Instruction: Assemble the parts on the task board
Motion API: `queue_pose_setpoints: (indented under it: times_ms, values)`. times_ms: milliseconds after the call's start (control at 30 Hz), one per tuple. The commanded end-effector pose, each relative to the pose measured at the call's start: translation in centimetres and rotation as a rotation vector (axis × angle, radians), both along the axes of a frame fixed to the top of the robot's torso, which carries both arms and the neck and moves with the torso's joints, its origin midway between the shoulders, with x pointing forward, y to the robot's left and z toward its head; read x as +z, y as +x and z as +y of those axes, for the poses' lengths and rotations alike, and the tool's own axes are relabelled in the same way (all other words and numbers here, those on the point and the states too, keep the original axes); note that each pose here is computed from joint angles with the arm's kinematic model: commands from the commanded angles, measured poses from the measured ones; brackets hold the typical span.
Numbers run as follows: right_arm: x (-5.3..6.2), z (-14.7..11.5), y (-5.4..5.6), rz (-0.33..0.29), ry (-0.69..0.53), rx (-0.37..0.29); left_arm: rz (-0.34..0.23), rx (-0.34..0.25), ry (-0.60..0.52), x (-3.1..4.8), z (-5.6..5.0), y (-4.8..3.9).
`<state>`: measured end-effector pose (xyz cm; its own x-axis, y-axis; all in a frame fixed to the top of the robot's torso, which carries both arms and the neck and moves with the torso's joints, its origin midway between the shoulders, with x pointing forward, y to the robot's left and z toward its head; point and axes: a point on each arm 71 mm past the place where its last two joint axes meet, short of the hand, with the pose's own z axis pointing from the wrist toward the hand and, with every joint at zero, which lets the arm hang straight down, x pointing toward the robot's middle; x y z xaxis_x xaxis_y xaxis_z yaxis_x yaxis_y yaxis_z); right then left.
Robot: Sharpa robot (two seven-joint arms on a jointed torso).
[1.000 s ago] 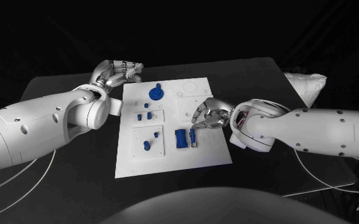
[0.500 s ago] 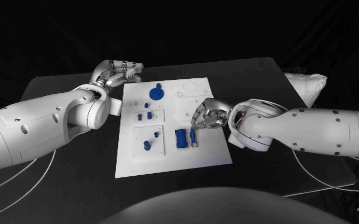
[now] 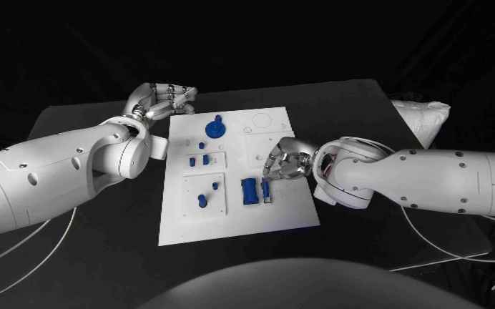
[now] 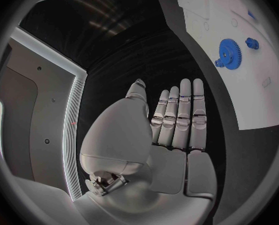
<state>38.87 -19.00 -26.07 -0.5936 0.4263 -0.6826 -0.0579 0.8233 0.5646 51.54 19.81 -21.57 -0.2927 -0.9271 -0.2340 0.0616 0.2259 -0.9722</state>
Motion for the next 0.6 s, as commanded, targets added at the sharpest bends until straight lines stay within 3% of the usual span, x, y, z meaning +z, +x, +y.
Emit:
queue_pose_setpoints:
  times_ms: [33, 600]
  values:
    - [-0.17, 0.18, -0.02, 0.006, -0.02, 0.017, -0.005, -0.016, -0.004, 0.08, -0.2, -0.05]
    - [-0.37, 0.59, 0.12, 0.011, -0.054, 0.03, -0.004, -0.016, -0.004, 0.07, -0.22, -0.02]
